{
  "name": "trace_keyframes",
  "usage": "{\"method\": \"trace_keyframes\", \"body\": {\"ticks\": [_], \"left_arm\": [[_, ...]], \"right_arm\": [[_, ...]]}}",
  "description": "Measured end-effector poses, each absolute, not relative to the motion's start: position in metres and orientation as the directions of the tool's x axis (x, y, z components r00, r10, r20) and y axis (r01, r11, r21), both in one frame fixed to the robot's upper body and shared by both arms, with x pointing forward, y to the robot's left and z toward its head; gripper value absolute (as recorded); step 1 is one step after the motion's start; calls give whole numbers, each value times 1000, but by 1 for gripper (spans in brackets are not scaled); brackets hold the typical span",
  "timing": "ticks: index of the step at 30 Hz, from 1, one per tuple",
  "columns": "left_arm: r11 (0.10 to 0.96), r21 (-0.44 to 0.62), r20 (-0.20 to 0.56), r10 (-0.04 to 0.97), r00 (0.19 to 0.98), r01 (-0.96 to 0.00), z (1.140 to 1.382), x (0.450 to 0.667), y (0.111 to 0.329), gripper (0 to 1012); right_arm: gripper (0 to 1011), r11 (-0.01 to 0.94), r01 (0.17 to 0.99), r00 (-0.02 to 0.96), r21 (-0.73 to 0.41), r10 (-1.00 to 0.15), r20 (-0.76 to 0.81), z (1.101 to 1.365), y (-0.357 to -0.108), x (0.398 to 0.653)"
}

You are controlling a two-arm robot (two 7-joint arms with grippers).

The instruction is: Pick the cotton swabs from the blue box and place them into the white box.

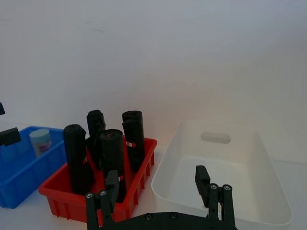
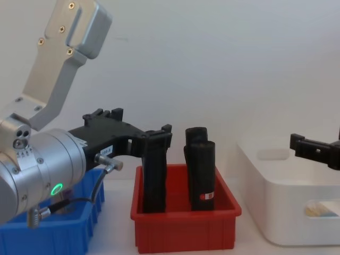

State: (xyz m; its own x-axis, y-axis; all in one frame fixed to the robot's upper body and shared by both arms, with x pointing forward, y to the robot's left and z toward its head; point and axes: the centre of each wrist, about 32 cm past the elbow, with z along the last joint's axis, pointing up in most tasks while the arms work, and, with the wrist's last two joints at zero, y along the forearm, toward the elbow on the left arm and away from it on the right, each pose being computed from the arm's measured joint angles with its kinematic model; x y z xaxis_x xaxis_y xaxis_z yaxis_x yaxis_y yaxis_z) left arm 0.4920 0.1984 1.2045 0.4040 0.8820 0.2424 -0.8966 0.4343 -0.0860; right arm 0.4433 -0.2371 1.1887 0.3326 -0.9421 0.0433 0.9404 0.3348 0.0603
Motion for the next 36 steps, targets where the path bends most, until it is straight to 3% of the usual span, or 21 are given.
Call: {"method": "trace_keyframes", "body": {"ticks": [12,22,36], "left_arm": [[434,-86,242,882,404,-897,1204,492,198,1004],[434,-86,243,882,404,-897,1204,492,198,1004],[434,-86,243,882,404,-897,1204,492,198,1004]], "right_arm": [[1002,343,938,341,53,-939,52,1184,-241,450],[1002,377,926,374,34,-925,70,1173,-247,476],[1002,504,863,501,21,-861,89,1161,-238,526]]}}
